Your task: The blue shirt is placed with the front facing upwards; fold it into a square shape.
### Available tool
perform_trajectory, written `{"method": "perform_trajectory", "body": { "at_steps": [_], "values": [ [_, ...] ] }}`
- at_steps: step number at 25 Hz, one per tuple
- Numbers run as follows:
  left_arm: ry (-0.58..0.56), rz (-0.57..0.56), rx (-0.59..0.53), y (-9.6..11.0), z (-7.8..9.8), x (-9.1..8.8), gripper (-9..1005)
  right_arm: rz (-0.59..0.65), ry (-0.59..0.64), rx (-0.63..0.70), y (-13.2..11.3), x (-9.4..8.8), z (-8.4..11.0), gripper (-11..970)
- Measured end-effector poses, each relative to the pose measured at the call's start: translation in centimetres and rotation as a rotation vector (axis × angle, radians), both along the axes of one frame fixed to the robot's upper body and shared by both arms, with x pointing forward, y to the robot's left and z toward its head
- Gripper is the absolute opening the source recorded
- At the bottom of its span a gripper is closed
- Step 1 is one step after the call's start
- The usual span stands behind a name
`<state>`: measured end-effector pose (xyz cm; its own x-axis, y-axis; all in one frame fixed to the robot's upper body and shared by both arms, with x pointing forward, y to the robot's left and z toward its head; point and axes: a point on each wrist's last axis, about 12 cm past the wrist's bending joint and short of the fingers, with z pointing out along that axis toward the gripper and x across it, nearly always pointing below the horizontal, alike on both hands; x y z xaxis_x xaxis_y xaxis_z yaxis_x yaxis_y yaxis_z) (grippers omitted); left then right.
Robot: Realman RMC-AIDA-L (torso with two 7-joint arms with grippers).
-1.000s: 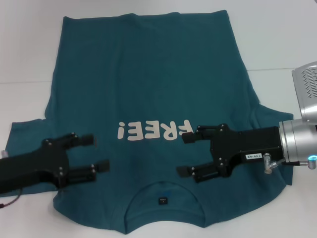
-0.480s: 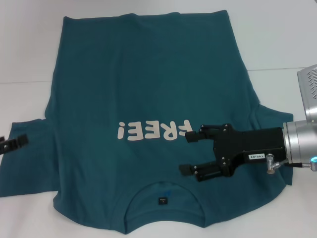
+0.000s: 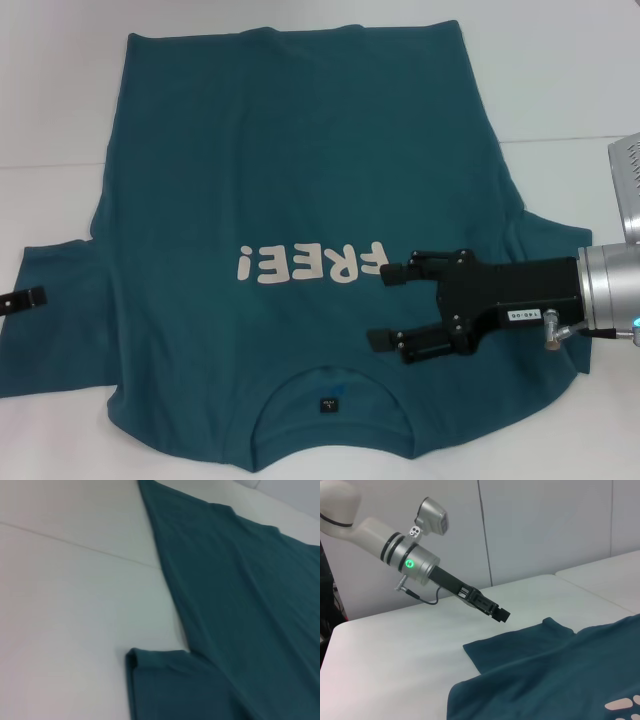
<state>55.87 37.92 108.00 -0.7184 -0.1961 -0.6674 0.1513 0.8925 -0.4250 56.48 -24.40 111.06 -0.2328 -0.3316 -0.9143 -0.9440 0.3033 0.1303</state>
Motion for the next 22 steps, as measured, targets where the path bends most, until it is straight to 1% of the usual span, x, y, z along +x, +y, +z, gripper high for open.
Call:
{"method": "perform_trajectory", "body": {
  "at_steps": [10,17,22],
  "values": [
    [0.02,0.03,0.069,0.1,-1.0,0.2,888,-0.003,0.007,0.003,0.0,-0.1,-0.1,944],
    [0.034,0.014,0.09,-0.4,-1.6,0.1,887,-0.003,0.01,0.005,0.1,-0.1,-0.1,943],
    [0.033,0.003,0.094,-0.6,-1.6,0.2,833,-0.006,0.011,0.004,0.1,0.0,0.1,943]
  ]
}}
